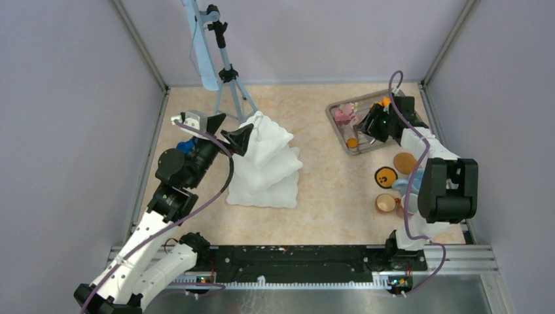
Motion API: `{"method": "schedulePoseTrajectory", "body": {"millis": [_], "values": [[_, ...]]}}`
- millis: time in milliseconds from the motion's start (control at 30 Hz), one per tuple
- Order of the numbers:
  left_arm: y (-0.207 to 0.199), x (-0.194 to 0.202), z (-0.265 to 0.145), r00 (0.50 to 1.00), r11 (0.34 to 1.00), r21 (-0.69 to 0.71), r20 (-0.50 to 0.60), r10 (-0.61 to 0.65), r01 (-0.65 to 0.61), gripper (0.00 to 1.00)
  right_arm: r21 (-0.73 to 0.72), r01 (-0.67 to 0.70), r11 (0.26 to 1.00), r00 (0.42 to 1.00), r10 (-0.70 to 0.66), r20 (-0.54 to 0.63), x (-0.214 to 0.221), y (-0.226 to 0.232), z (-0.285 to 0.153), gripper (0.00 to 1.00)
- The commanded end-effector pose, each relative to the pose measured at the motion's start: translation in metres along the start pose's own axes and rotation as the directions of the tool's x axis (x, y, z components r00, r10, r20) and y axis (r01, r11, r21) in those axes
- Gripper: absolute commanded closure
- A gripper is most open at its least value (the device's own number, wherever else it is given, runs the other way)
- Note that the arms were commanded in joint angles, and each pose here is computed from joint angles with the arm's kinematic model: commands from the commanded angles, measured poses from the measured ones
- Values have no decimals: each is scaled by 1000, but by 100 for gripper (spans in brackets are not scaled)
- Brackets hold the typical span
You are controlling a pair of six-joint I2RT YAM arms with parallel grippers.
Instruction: Serve the afternoon tea
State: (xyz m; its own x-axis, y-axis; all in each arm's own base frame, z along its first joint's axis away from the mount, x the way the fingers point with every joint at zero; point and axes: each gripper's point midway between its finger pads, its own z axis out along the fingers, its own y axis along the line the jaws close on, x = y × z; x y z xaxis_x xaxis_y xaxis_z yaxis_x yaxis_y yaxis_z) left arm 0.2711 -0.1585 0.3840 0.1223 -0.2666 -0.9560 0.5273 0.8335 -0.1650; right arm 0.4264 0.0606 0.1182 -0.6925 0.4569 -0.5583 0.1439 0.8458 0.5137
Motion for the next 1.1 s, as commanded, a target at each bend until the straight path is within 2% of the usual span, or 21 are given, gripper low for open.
{"method": "schedulePoseTrajectory", "body": {"millis": [0, 300, 567, 900, 933, 1067], "values": [[-3, -11, 2, 999, 1000, 10, 47, 4, -4, 1, -33, 32, 999, 998, -30, 52, -23, 17, 7, 45], [-2, -12, 1, 999, 1000, 7, 49, 5, -6, 1, 22, 56, 998, 997, -57, 48, -15, 47, 21, 44], [-3, -14, -1, 998, 1000, 12, 55, 4, -5, 1, 111, 81, 990, 995, -86, 41, -13, 50, 28, 41], [-5, -16, -2, 998, 1000, 19, 60, 1, -2, 1, 129, 98, 987, 995, -100, 13, -9, 50, 37, 40], [-4, -16, -2, 998, 1000, 17, 62, 3, -4, 1, 116, 112, 987, 993, -114, 10, -6, 52, 38, 39], [-5, -16, -2, 998, 1000, 19, 61, 1, -2, 1, 133, 209, 969, 975, -217, 48, 5, 59, 29, 24]]}}
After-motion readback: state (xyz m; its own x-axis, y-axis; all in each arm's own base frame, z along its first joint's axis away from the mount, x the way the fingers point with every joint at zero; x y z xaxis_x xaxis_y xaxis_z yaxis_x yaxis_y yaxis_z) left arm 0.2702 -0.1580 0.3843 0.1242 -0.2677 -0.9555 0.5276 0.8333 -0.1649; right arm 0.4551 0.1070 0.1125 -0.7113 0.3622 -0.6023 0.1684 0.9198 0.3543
